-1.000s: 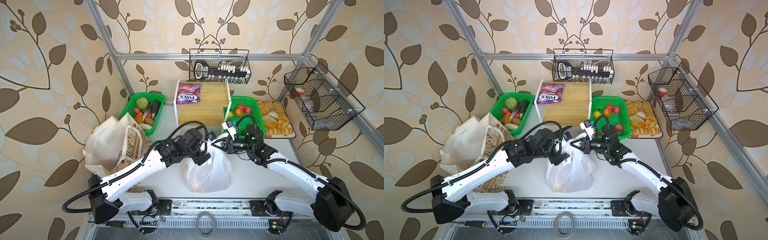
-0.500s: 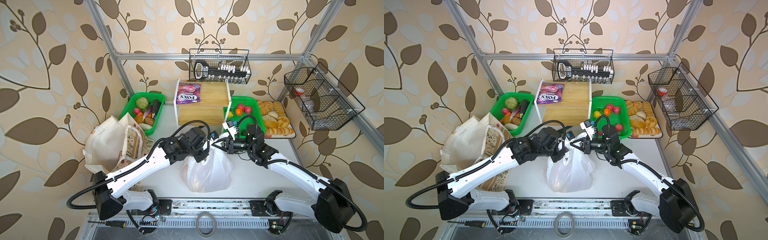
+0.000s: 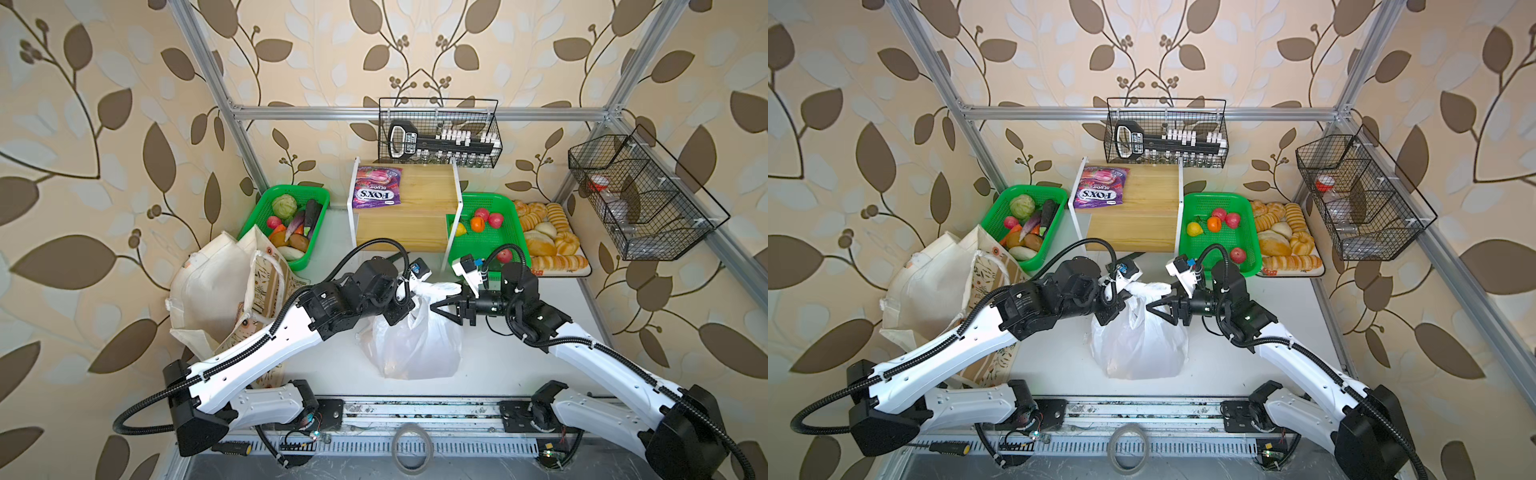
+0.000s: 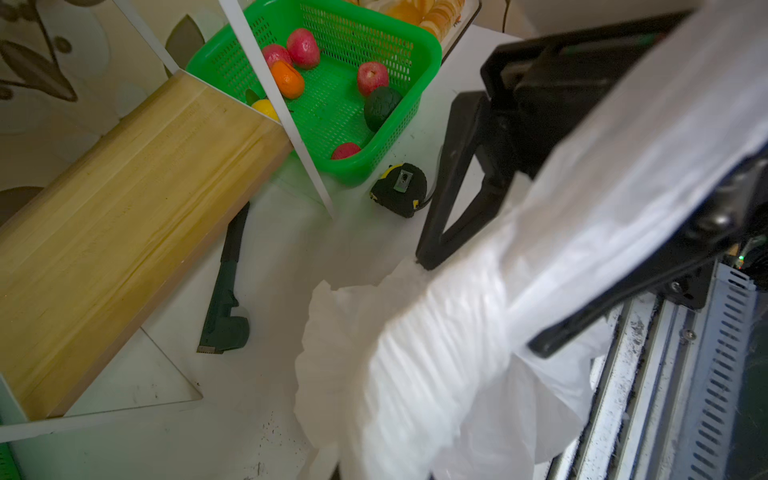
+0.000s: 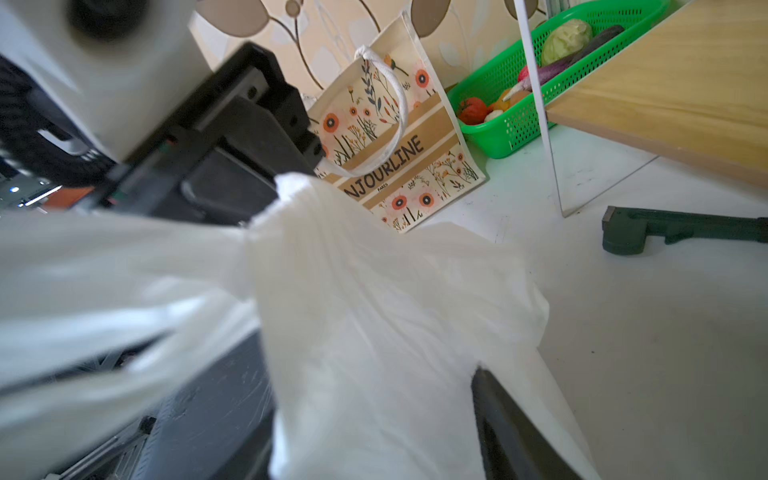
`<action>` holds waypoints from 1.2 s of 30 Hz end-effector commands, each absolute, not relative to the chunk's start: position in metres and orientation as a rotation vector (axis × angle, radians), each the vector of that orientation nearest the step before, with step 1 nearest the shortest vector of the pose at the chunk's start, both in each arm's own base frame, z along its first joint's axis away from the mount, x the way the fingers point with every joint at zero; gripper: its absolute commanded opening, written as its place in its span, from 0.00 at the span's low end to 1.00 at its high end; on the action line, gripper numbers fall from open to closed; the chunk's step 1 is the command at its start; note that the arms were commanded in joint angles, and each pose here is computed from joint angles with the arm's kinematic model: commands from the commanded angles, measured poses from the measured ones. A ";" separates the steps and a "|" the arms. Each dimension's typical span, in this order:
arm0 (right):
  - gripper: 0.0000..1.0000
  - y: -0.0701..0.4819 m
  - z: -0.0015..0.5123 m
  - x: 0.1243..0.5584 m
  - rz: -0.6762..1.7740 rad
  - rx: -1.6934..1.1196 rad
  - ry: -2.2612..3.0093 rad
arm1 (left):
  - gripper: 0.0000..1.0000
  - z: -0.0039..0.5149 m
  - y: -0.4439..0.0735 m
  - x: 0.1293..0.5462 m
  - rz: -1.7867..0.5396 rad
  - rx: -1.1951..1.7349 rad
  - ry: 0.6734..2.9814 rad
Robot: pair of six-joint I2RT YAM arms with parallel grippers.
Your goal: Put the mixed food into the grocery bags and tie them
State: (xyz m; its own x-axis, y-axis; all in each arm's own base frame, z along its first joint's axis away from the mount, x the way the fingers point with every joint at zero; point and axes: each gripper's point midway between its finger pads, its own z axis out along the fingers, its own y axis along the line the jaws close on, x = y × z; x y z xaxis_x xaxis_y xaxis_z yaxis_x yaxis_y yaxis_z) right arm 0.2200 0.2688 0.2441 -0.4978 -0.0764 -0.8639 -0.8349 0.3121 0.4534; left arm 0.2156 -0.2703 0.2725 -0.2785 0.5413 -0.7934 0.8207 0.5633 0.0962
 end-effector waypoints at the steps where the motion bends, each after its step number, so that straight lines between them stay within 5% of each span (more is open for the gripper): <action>1: 0.49 0.274 0.249 0.220 1.206 -0.869 1.718 | 0.00 0.296 -0.276 0.215 -0.489 1.023 1.879; 5: 0.22 0.287 0.252 0.200 1.295 -0.962 1.691 | 0.00 0.309 -0.272 0.224 -0.494 0.909 1.832; 12: 0.00 0.294 0.259 0.162 1.480 -1.051 1.663 | 0.00 0.328 -0.263 0.233 -0.485 0.774 1.737; 23: 0.06 0.310 0.276 0.130 1.515 -1.179 1.584 | 0.00 0.352 -0.274 0.214 -0.651 0.795 1.588; 30: 0.33 0.293 0.270 0.129 1.278 -1.273 1.511 | 0.00 0.362 -0.265 0.198 -0.700 0.773 1.394; 36: 0.40 0.267 0.304 0.139 1.104 -1.195 1.405 | 0.00 0.362 -0.267 0.184 -0.722 0.835 1.307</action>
